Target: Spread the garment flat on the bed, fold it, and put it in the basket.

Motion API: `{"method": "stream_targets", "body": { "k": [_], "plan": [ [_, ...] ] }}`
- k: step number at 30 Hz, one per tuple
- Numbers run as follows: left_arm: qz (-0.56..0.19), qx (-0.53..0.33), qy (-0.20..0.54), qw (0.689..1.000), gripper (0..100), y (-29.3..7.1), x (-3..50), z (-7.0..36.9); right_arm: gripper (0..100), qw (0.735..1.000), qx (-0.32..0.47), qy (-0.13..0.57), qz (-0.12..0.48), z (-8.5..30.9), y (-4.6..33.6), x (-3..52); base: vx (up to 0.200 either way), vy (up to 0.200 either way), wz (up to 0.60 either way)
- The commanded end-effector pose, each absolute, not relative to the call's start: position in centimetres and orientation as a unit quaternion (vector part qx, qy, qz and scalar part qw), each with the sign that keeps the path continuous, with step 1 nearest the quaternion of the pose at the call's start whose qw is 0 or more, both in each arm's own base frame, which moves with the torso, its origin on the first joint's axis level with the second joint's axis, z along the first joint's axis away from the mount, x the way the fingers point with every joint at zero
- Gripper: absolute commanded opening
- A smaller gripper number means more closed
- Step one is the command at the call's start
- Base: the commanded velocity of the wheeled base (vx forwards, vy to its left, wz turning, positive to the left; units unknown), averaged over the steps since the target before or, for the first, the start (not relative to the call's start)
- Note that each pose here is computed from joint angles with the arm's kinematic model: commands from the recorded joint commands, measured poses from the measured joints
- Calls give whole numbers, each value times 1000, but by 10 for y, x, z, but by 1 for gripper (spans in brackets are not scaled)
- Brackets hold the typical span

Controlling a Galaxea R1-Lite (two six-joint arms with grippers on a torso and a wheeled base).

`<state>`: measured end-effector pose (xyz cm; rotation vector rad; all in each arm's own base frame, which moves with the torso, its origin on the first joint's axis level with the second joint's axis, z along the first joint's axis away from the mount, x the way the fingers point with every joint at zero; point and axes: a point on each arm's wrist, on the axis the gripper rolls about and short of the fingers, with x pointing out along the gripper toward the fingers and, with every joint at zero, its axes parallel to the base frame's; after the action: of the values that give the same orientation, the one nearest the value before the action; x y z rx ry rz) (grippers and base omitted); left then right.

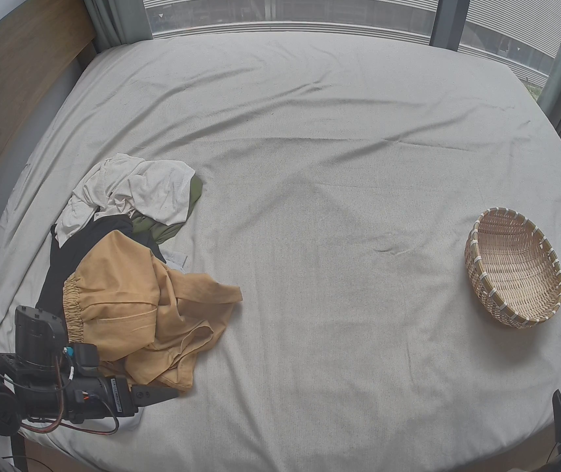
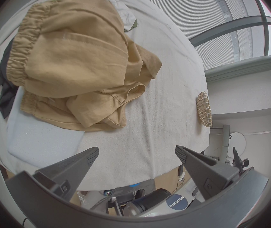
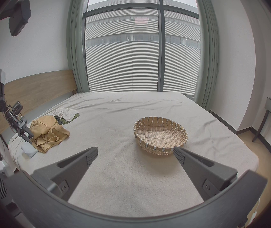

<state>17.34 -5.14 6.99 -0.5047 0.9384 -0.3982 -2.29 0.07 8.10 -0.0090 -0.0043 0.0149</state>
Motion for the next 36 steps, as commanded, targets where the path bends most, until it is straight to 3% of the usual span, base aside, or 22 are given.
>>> {"method": "stream_targets", "body": {
  "k": [1,25,36],
  "plan": [
    [-184,-245,475,825,100,-60,181,53,100,1000,-5,2,8,76,1,-22,0,0,0],
    [-134,-231,500,824,100,-68,198,13,100,1000,-5,2,8,76,1,-22,0,0,0],
    [-134,-225,474,841,100,-72,206,-14,100,1000,-4,2,9,76,1,-22,0,0,0]
  ]
}}
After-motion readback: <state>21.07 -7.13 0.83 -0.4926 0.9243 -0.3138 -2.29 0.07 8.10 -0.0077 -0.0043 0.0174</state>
